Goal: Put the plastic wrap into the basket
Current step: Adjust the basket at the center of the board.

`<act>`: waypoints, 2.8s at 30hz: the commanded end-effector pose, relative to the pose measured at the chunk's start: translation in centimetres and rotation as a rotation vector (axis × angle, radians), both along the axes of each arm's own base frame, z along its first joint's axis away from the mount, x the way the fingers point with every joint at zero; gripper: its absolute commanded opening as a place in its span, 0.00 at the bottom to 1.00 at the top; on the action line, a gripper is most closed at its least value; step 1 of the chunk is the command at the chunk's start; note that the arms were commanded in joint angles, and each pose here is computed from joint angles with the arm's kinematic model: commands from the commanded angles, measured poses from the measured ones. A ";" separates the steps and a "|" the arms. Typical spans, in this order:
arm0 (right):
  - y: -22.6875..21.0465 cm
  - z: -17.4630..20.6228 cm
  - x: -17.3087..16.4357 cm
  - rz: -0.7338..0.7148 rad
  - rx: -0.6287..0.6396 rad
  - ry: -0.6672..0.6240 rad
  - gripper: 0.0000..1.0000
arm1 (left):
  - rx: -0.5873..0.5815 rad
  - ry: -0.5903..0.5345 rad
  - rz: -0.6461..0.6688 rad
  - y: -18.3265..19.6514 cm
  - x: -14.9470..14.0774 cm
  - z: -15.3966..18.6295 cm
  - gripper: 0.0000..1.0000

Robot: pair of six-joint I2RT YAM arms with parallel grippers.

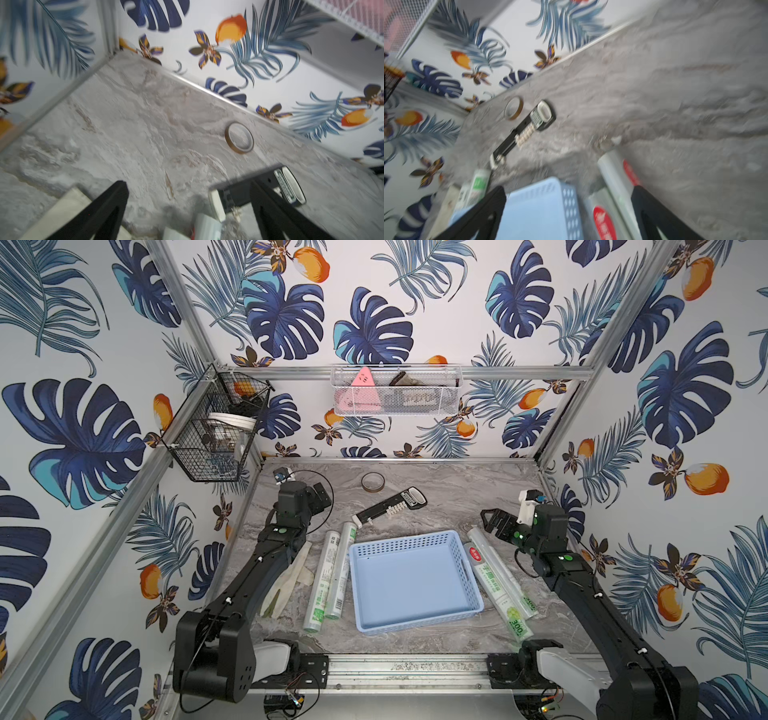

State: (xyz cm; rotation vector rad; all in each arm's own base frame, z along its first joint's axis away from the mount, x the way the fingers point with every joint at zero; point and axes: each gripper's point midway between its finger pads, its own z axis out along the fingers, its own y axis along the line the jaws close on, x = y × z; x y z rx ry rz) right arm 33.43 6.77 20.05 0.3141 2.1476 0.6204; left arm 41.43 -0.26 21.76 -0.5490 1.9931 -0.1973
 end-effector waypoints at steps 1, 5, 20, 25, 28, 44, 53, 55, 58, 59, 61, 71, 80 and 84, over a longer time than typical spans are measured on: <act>3.8 -2.0 -6.3 0.164 0.203 0.286 0.96 | -0.233 0.147 -0.257 -6.6 -1.7 -2.8 0.99; 4.1 -3.1 -9.3 0.130 0.267 0.413 0.95 | -0.196 0.063 -0.533 -13.5 -3.0 -0.2 0.99; 5.3 -9.5 -14.5 0.123 0.053 0.630 0.93 | 0.238 0.401 -0.799 -24.3 -4.8 -8.5 0.99; 7.2 -10.5 -13.9 0.153 0.048 0.647 0.89 | 0.272 0.458 -0.826 -24.6 -4.7 -10.2 0.99; 7.8 -11.2 -12.8 0.165 0.052 0.610 0.84 | 0.279 0.472 -0.842 -24.8 -4.7 -10.7 0.99; 9.2 -9.7 -4.9 0.201 -0.133 0.551 0.80 | 0.439 0.583 -0.819 -23.0 -4.1 -13.5 0.72; 5.2 -6.2 -5.5 0.081 -0.248 0.425 0.87 | 0.445 0.625 -0.815 -22.6 -4.6 -13.9 0.46; 4.3 -5.6 -5.8 0.050 -0.266 0.402 0.88 | 0.439 0.635 -0.814 -22.2 -5.2 -14.1 0.42; 3.5 -4.6 -6.0 0.015 -0.273 0.365 0.90 | 0.432 0.654 -0.795 -21.4 -6.2 -14.1 0.39; 3.3 -4.4 -6.0 0.008 -0.274 0.355 0.90 | 0.426 0.652 -0.782 -21.1 -6.5 -14.0 0.37; 2.9 -4.1 -6.0 -0.012 -0.280 0.341 0.91 | 0.411 0.646 -0.759 -20.7 -7.0 -13.7 0.36; -0.6 -6.4 -5.1 -0.149 -0.241 0.448 0.96 | 0.243 0.675 -0.561 -19.1 -9.0 -14.2 0.20; -5.2 -11.1 -4.6 -0.286 -0.168 0.616 0.98 | 0.121 0.640 -0.448 -18.0 -10.6 -14.4 0.16; -9.1 -11.1 -3.4 -0.404 -0.160 0.600 1.00 | 0.069 0.635 -0.481 -18.8 -11.2 -14.1 0.16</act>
